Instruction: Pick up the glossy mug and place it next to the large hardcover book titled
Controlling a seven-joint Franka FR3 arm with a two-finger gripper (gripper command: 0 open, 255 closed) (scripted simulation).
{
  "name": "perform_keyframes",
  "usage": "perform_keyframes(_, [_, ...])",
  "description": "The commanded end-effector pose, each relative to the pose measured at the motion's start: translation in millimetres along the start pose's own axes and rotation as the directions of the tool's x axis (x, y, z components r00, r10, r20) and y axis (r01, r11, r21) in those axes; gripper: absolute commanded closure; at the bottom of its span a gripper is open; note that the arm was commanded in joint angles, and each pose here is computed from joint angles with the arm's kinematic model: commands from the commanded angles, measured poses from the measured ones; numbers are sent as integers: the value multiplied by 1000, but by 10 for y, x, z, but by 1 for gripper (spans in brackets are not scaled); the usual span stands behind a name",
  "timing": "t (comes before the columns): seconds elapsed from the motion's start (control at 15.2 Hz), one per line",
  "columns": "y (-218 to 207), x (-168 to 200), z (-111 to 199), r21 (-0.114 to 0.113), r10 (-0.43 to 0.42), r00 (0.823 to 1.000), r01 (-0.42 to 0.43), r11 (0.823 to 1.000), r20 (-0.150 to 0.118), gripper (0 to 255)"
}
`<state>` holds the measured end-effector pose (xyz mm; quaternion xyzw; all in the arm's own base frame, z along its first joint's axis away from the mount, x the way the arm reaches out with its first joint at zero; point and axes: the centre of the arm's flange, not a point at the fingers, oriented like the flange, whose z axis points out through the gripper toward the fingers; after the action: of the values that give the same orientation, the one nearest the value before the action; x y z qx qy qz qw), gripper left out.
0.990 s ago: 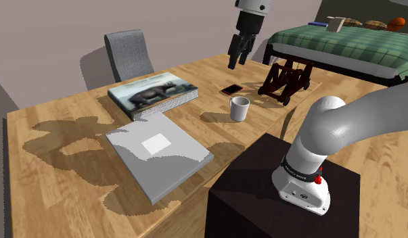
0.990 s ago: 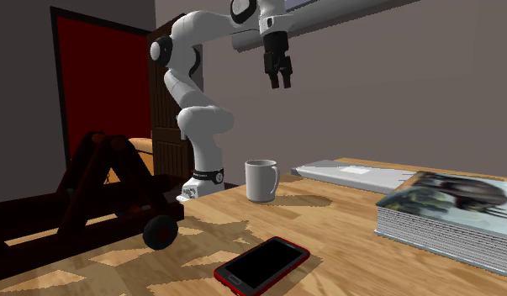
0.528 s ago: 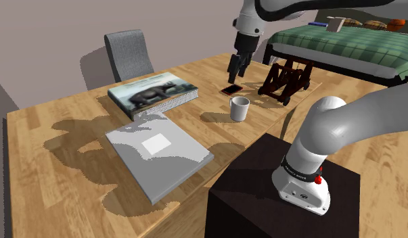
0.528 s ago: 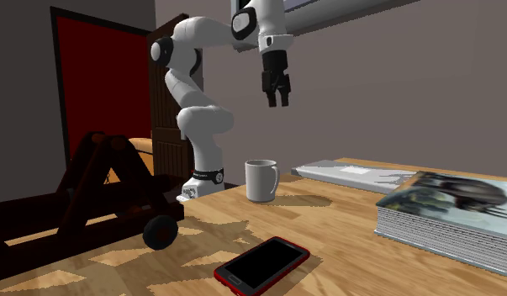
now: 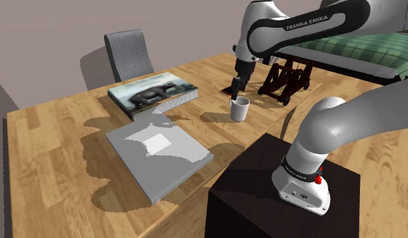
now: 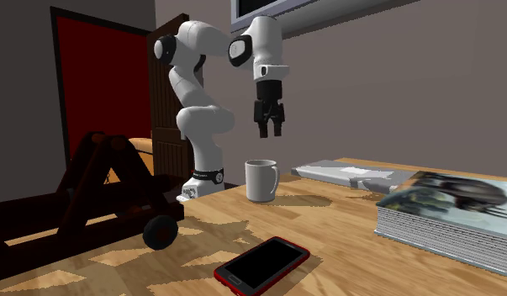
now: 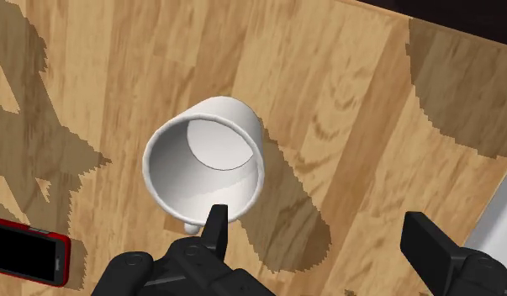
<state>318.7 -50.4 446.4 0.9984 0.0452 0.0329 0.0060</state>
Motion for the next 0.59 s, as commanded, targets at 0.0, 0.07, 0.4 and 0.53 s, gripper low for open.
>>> perform_keyframes(0.0, [54,23,256,-21,-4,1000,4,1000,6,0])
perform_keyframes(0.07, [104,22,371,-31,-5,1000,5,999,10,0])
perform_keyframes(0.4, [212,15,749,-51,-7,1000,8,999,17,0])
perform_keyframes(0.53, [217,13,855,-51,-7,1000,8,999,17,0])
